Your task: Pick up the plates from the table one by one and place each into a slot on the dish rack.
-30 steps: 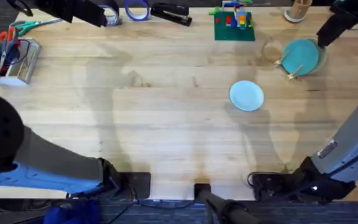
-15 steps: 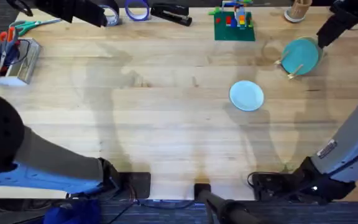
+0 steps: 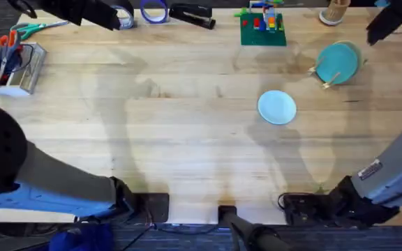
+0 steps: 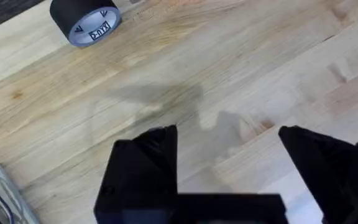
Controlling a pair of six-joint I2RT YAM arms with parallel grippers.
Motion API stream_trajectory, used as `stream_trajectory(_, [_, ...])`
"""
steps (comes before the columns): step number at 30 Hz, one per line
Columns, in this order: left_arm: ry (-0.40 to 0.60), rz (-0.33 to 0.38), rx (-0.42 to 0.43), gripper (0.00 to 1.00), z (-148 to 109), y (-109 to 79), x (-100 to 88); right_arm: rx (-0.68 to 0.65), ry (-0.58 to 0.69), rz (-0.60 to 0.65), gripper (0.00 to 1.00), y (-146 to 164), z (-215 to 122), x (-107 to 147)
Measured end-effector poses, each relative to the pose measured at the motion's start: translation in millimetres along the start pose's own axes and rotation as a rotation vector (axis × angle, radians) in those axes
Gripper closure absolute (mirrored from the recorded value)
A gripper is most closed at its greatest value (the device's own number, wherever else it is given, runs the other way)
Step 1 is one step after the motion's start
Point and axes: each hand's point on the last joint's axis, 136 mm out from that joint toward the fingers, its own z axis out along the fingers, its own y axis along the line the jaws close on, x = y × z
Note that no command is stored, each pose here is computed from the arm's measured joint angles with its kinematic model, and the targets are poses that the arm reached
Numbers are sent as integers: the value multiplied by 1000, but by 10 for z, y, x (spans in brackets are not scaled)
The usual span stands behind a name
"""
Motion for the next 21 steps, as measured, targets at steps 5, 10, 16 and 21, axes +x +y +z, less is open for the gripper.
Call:
stream_trajectory(5, [0, 0, 0, 7, 0, 0, 0, 73, -73, 12, 459, 34, -403, 79])
stream_trajectory(10, [0, 0, 0, 7, 0, 0, 0, 156, -154, 20, 6, 106, -844, 202])
stream_trajectory(16, [0, 0, 0, 7, 0, 0, 0, 209, -210, 18, 6, 195, -1126, 279])
stream_trajectory(21, [0, 0, 0, 7, 0, 0, 0, 230, -235, 14, 8, 246, -1240, 302])
